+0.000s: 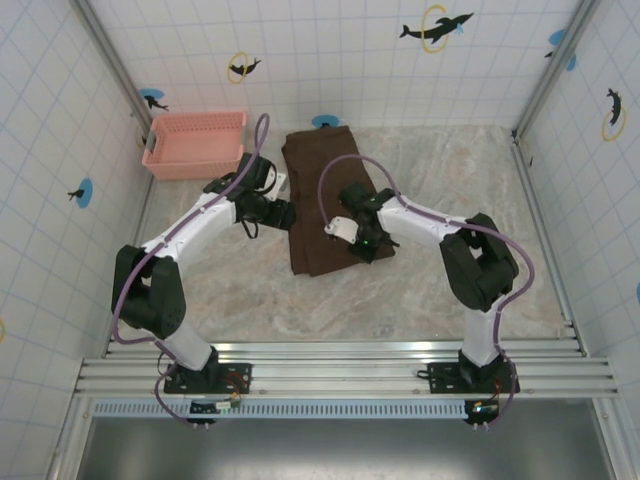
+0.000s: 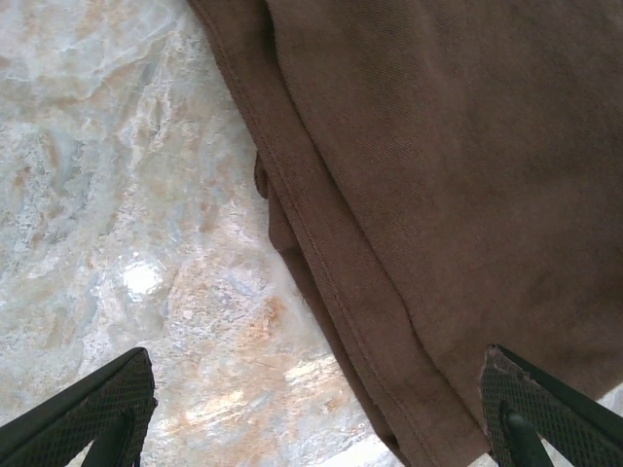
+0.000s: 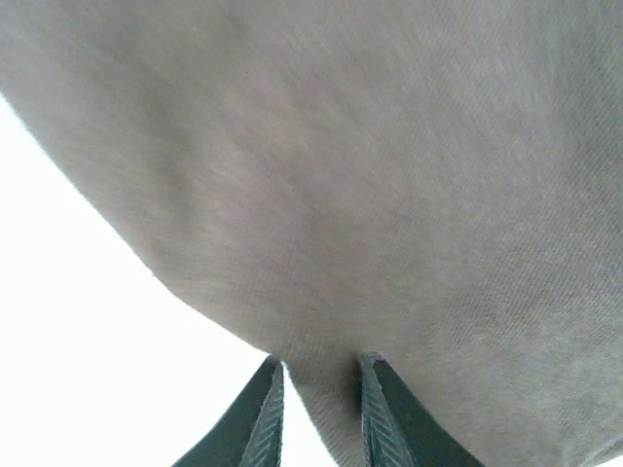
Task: Roll up the long pants
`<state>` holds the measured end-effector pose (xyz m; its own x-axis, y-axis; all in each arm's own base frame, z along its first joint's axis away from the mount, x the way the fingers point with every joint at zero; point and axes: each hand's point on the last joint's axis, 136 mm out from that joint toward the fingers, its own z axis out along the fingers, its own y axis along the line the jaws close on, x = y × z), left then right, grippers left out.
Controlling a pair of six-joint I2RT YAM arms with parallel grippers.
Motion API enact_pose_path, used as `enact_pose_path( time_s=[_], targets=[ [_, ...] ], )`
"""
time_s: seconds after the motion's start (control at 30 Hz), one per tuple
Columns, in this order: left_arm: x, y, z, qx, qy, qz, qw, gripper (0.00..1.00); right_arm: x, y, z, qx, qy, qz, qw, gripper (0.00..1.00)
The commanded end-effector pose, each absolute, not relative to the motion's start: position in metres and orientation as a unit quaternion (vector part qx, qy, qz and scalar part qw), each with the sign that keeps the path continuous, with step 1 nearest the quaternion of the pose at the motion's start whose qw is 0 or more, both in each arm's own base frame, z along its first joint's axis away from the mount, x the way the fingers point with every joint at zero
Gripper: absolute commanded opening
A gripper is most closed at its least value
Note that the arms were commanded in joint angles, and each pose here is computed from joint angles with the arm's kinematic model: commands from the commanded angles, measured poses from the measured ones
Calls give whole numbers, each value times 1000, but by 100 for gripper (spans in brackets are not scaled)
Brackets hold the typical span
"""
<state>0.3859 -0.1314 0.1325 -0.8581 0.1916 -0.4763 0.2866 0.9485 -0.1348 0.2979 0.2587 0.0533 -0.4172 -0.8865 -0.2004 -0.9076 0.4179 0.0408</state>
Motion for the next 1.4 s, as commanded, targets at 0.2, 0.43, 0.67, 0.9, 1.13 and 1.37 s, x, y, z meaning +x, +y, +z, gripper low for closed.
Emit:
enact_pose_path(
  time_s=[0.2,0.43,0.67,0.9,1.13,1.37],
  targets=[
    [376,-133,150,150,949,-125,246,88,238,281,91,-468,862,191,-39,28],
    [374,-132,148,144,945,-135,259,97,255,241,68,-535,841,73,25,44],
    [377,-135,152,125,942,-153,273,97,282,243,49,-562,823,13,84,49],
    [374,-132,148,128,946,-142,260,98,297,244,34,-577,812,-8,90,49],
    [372,-128,147,129,949,-132,257,97,295,251,10,-584,809,13,64,45],
    [373,-127,147,129,950,-130,253,98,309,250,7,-578,813,-16,70,45]
  ],
)
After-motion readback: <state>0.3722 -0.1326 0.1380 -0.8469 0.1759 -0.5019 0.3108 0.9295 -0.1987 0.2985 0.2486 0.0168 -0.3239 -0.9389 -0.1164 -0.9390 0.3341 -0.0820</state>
